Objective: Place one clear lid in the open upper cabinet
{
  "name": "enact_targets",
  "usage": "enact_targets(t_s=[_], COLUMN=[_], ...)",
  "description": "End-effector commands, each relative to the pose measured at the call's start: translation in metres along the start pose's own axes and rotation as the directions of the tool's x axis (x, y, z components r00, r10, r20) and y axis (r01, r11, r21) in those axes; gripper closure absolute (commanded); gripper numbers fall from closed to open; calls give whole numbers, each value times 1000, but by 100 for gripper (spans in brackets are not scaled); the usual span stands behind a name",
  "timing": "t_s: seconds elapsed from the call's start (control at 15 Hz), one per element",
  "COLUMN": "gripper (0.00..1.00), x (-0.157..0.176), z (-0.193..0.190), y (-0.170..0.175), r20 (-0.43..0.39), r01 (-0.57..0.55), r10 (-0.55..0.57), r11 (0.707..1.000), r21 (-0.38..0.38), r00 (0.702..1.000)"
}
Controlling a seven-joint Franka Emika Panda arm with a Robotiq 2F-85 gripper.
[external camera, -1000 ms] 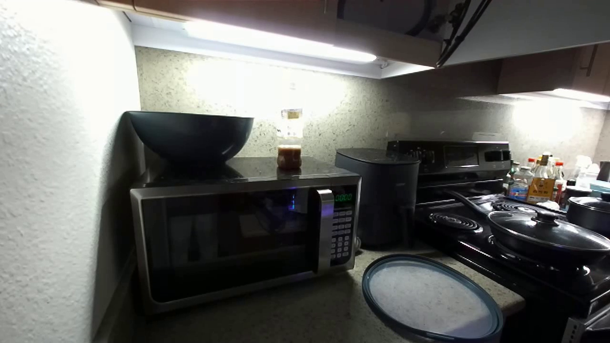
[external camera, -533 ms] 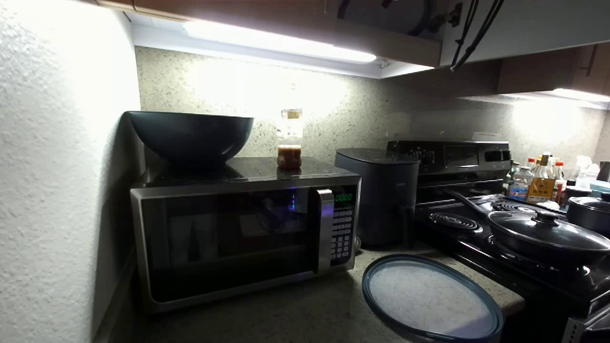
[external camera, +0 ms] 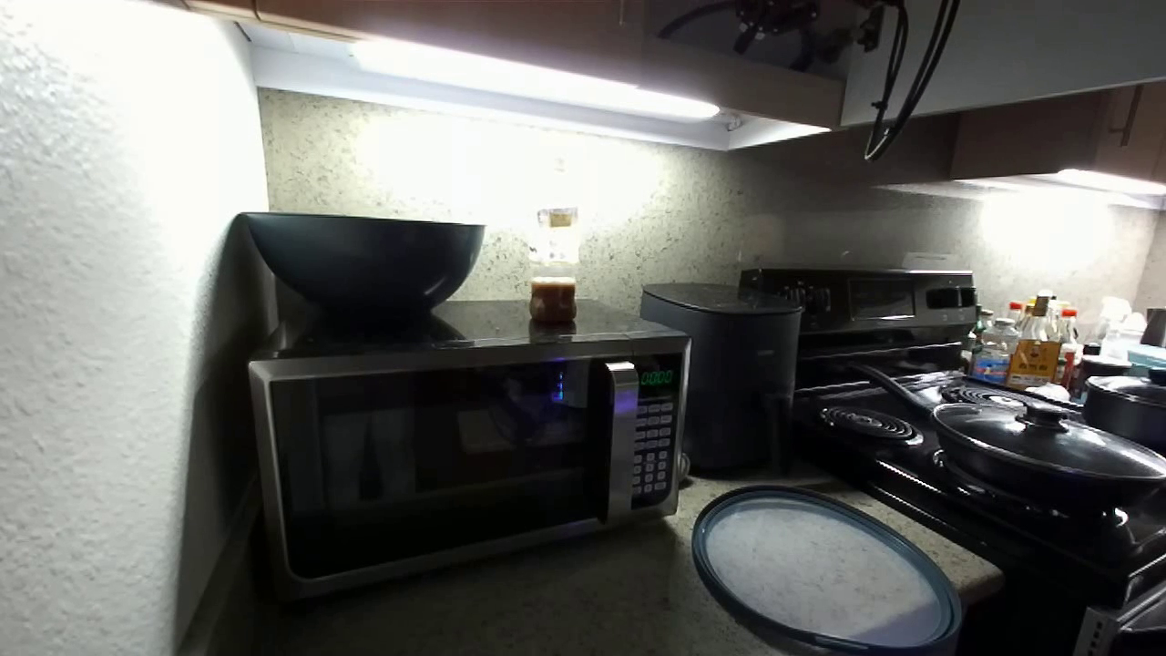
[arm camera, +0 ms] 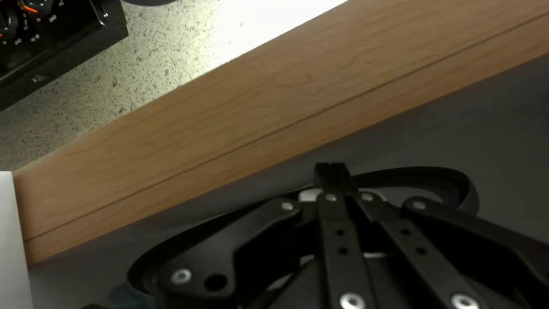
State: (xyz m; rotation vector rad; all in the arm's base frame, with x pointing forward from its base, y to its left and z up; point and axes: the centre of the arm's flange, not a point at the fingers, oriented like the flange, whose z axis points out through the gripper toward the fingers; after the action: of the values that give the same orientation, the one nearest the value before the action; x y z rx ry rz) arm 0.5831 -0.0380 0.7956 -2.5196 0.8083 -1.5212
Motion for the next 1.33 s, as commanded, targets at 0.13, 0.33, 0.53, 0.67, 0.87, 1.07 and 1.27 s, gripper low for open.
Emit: enact_targets(t_s=[0.13,0.33,0.53,0.67,0.87,1.07,1.27], gripper=[54,36,16,4,0,0,0], x=[7,16,26,31,37,41,41], z=[-19,-60,-117,-145,-168,-170,-173], y=[-12,-27,-45,-52,-50,-49,-49], r20=[-78,-137,-216,-256,-286,-293,-301], r01=[133,173,194,194,169,191,201], r10=[-133,-172,-186,-182,-154,-171,-184], r11=[991,985,981,981,985,981,979], r21=[-3,-7,17,21,28,39,27], r00=[988,976,959,949,946,941,936])
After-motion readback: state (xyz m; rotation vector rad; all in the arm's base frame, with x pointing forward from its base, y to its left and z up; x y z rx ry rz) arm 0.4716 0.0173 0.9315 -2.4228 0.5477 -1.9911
